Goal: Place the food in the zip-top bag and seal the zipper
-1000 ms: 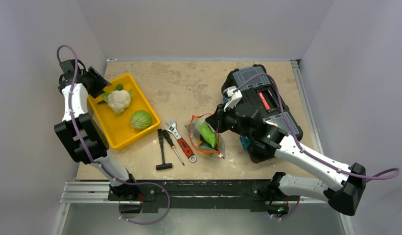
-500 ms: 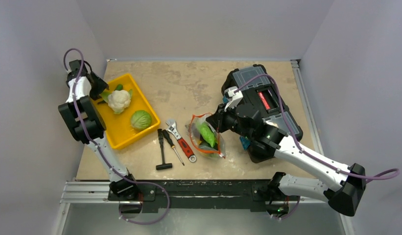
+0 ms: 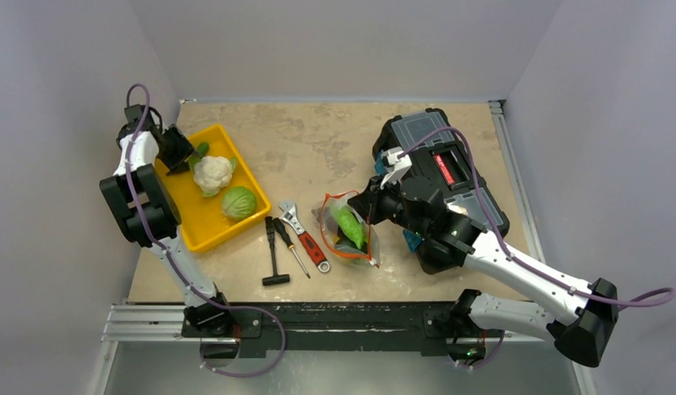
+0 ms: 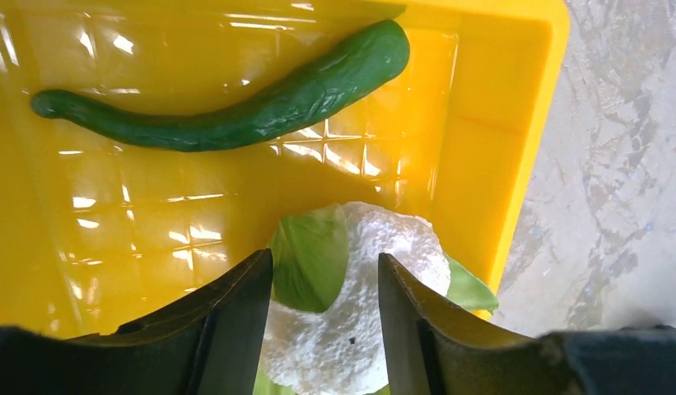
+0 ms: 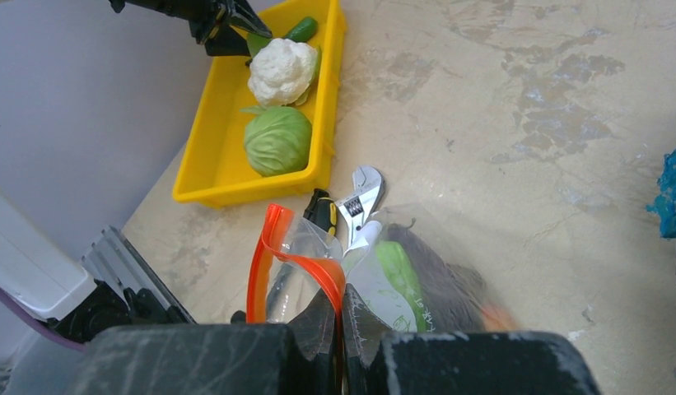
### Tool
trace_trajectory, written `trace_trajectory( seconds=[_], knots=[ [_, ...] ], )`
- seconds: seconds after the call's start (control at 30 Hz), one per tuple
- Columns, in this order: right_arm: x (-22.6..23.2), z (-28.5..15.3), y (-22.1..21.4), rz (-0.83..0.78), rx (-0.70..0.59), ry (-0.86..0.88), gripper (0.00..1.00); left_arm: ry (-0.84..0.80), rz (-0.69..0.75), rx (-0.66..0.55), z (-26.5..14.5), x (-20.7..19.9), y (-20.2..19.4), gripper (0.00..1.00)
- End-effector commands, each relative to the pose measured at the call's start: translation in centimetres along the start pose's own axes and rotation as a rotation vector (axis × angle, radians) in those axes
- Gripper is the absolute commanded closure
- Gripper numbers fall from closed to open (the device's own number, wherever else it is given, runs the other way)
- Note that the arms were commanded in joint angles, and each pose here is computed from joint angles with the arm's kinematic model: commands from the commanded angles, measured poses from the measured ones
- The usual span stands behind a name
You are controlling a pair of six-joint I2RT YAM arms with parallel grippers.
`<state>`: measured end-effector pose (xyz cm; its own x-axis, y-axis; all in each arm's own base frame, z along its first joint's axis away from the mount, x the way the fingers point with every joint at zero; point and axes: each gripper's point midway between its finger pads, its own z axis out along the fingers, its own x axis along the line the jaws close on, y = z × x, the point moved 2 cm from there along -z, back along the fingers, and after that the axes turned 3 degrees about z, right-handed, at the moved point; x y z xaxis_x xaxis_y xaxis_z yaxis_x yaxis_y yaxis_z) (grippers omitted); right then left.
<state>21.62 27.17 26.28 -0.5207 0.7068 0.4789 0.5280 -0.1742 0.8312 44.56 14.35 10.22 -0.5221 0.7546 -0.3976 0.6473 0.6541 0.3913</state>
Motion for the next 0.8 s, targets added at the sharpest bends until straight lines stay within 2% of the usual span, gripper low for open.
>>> trace_trajectory(
  seconds=[0.0, 0.1, 0.3, 0.43, 0.57, 0.7, 0.77],
  knots=[
    [0.6, -0.8, 1.9, 0.001, -0.079, 0.028, 1.0, 0.069, 0.147, -0.16, -2.7, -0.1, 3.6, 0.51],
    [0.5, -0.8, 2.0, -0.007, -0.08, 0.023, 1.0, 0.175, 0.205, -0.222, -2.3, 1.3, 5.2, 0.49],
    [0.4, -0.3, 1.7, -0.011, -0.07, 0.025, 1.0, 0.23, 0.107, -0.19, -1.3, 1.6, 6.2, 0.48],
    [0.5, 0.1, 1.4, -0.005, -0.059, 0.033, 1.0, 0.286, -0.184, -0.14, -1.2, 2.2, 4.6, 0.47],
    [0.6, 0.2, 1.3, 0.003, -0.057, 0.042, 1.0, 0.224, -0.441, -0.191, -0.8, 1.2, 3.7, 0.46],
    [0.6, 0.1, 1.3, 0.008, -0.056, 0.042, 1.0, 0.253, -0.678, -0.32, -1.2, 1.9, 4.2, 0.44],
    [0.5, 0.1, 1.2, 0.01, -0.056, 0.04, 1.0, 0.256, -0.777, -0.39, -1.1, 2.5, 4.5, 0.4]
  ],
)
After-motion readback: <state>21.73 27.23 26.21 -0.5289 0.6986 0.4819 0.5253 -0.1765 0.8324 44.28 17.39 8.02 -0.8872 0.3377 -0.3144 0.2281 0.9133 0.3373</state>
